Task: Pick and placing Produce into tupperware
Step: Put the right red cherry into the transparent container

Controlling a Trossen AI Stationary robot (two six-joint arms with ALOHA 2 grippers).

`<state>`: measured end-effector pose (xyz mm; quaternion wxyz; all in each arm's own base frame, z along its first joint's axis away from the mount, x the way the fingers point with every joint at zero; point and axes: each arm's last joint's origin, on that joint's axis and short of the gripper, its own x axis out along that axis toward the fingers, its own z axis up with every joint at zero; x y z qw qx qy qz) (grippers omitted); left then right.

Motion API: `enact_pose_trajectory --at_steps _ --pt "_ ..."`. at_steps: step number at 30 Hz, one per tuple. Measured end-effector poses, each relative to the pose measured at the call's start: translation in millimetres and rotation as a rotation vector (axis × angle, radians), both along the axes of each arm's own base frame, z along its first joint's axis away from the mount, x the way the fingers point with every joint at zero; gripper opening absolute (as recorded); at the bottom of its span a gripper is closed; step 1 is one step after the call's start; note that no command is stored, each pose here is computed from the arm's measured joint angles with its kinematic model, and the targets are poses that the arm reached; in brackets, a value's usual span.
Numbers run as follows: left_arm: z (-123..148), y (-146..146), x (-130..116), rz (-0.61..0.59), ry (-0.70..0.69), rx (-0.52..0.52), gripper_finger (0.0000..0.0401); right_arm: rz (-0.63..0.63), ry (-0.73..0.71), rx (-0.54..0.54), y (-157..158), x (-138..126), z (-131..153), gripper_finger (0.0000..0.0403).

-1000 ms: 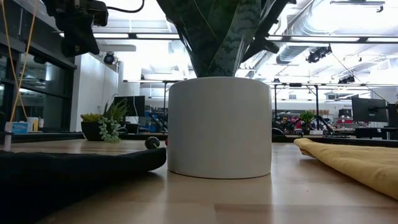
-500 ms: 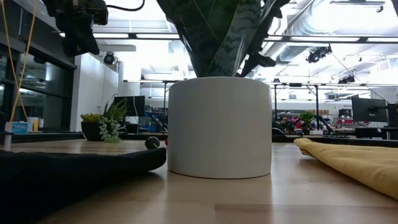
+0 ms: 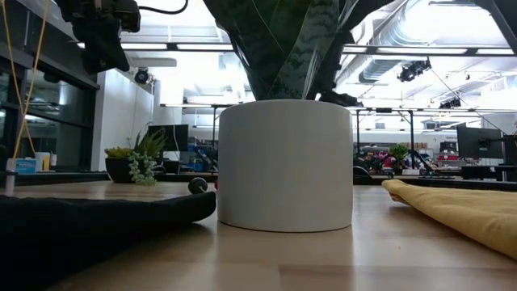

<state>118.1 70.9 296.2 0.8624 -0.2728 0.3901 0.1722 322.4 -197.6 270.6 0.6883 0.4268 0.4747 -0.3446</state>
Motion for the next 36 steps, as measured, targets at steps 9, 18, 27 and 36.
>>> enact_pose_trajectory --at_steps 9,18,27,36 --pt "0.5 0.4 0.4 0.001 -0.006 0.006 0.0001 0.003 0.034 0.02 -4.0 8.1 -18.2 0.0091" --pt "0.5 0.3 0.4 -0.011 -0.004 0.016 0.0001 0.009 0.067 0.04 -7.7 14.0 -34.8 0.0091" --pt "0.4 0.4 0.5 -0.029 -0.002 0.031 0.0001 0.053 0.076 0.032 -9.2 16.5 -41.0 0.0094" --pt "0.4 0.4 0.4 -0.033 -0.002 0.034 0.0001 0.056 0.059 0.024 -10.0 18.0 -40.6 0.0142"
